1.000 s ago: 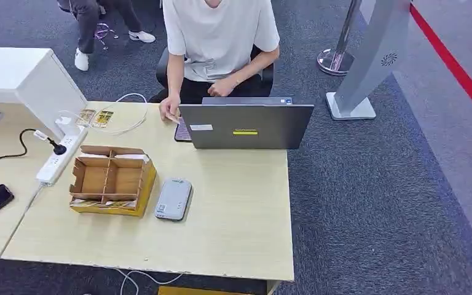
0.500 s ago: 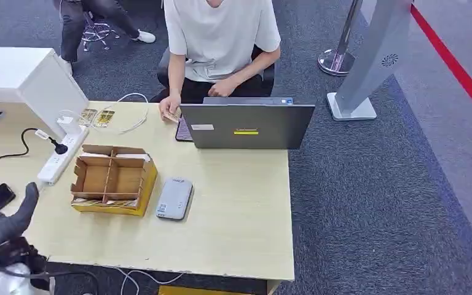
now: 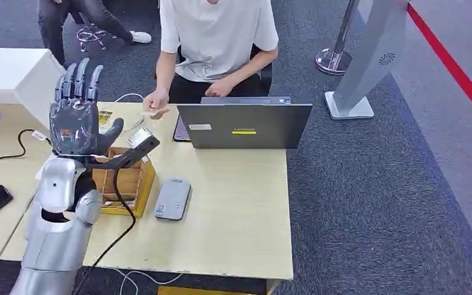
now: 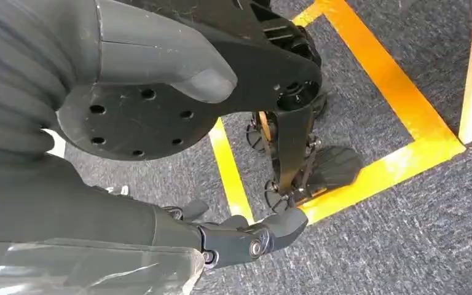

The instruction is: Pass the card to the sensor for recognition and then transmit it.

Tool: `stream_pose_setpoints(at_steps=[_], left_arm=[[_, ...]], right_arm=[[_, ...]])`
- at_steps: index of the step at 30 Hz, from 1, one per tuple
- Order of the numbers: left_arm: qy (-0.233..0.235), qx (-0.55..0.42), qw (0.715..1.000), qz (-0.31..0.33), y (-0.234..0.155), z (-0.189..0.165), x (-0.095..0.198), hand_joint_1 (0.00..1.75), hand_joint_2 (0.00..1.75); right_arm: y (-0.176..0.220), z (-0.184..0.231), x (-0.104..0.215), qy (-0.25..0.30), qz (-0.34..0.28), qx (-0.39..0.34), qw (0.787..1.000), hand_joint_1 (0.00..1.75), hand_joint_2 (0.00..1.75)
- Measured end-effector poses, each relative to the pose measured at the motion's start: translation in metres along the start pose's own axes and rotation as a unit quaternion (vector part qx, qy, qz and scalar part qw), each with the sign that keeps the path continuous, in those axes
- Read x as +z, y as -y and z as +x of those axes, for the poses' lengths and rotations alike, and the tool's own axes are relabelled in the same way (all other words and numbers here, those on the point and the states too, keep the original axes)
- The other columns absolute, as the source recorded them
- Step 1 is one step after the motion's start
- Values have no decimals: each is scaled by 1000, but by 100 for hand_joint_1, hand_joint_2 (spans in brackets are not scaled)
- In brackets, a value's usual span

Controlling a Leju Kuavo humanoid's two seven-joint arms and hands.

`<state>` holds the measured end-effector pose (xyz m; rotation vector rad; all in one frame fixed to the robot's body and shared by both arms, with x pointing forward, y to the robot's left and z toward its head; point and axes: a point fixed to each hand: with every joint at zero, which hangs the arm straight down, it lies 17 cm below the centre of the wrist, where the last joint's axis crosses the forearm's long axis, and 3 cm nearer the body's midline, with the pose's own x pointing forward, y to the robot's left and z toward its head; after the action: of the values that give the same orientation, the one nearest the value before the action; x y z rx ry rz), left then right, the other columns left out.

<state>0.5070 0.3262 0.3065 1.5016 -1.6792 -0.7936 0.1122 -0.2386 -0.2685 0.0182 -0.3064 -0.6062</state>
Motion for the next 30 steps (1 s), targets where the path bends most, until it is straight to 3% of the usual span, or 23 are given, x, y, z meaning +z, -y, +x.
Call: stream_pose_setpoints(at_steps=[3,7,26,27,30], left_arm=[[7,2,1000,-4,3,3,-1,0,175],[-4,-108,994,1,3,-8,-4,0,175],[-25,-120,991,-46,40,-30,10,0,175],[-24,-120,991,-46,40,-29,11,175,175],[-18,-114,992,-53,44,-27,12,175,175]], right_arm=[[-1,-1,0,-1,1,0,1000,0,175],[-1,-2,0,-4,2,5,1000,0,175],[-2,-7,1,-10,2,20,1000,0,175],[-2,-7,1,-10,2,21,1000,0,175],[-2,-6,1,-9,2,21,1000,0,175]])
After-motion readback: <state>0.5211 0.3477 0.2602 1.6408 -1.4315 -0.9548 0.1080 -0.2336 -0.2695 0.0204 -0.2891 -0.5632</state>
